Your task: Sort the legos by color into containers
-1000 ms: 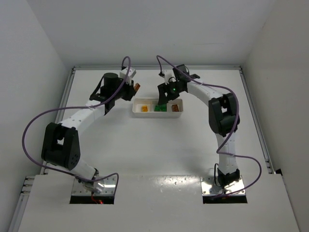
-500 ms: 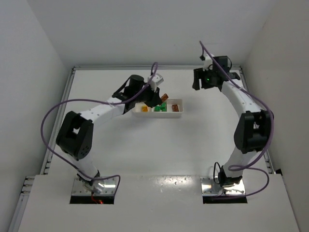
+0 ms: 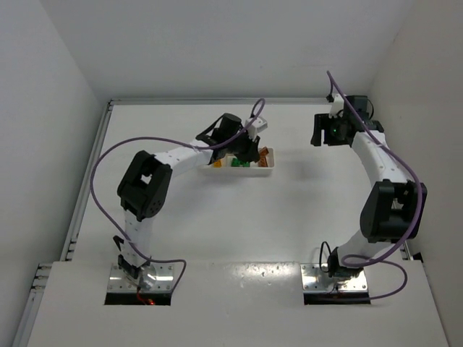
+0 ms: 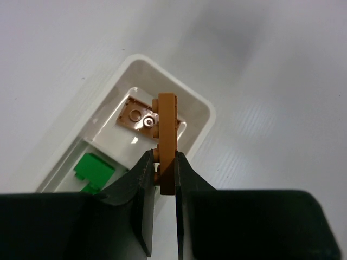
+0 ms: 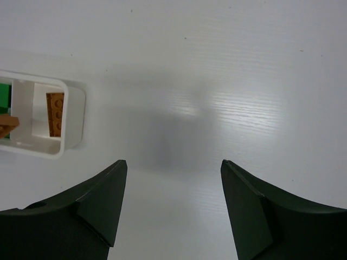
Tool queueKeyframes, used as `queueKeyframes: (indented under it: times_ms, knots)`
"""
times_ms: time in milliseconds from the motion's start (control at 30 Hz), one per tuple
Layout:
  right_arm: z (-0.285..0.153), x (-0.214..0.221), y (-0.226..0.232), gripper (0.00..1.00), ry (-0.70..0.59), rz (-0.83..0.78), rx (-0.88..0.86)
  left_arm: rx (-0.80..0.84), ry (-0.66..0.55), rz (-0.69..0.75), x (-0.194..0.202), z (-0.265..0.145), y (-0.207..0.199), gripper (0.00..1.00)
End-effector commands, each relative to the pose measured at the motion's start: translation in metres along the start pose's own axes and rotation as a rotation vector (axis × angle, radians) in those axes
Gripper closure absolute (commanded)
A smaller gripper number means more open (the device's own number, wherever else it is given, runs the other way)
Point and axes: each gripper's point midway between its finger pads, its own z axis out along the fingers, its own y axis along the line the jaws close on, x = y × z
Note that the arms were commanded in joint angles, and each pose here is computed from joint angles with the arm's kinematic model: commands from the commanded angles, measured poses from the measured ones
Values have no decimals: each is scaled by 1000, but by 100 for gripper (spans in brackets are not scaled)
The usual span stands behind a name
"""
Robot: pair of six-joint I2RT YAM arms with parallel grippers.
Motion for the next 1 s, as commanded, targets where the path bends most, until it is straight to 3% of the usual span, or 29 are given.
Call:
queueKeyframes:
  times_ms: [0,67,133,200,467,633,800,900,933,967]
  knots:
    - [-17,-9,-12,29,-43,16,20,37,-17,59,-14,13,-13,94]
    - [-21,-11,-16,29,-53,21,27,20,-2,52,-10,17,-8,82]
    - [-19,-8,-14,29,-45,23,15,-27,17,32,-4,21,1,60]
    - [-20,-7,-18,29,-46,31,23,-57,20,12,-3,25,7,51]
    - [-20,-8,-12,29,-50,30,-12,-38,-19,14,-12,27,4,48]
    - [-24,-2,12,29,-63,27,-137,-17,-175,-35,-68,-19,-6,42]
    - [-26,-6,26,28,-134,9,-232,-157,-108,-70,-79,-49,10,42]
    - [-17,1,26,28,-141,26,-259,-288,-93,-102,-65,-90,44,25]
    - [-14,-1,28,28,-147,32,-271,-345,-64,-140,-43,-104,66,6]
    - [-13,2,23,28,-149,40,-262,-379,-62,-142,-36,-117,77,5]
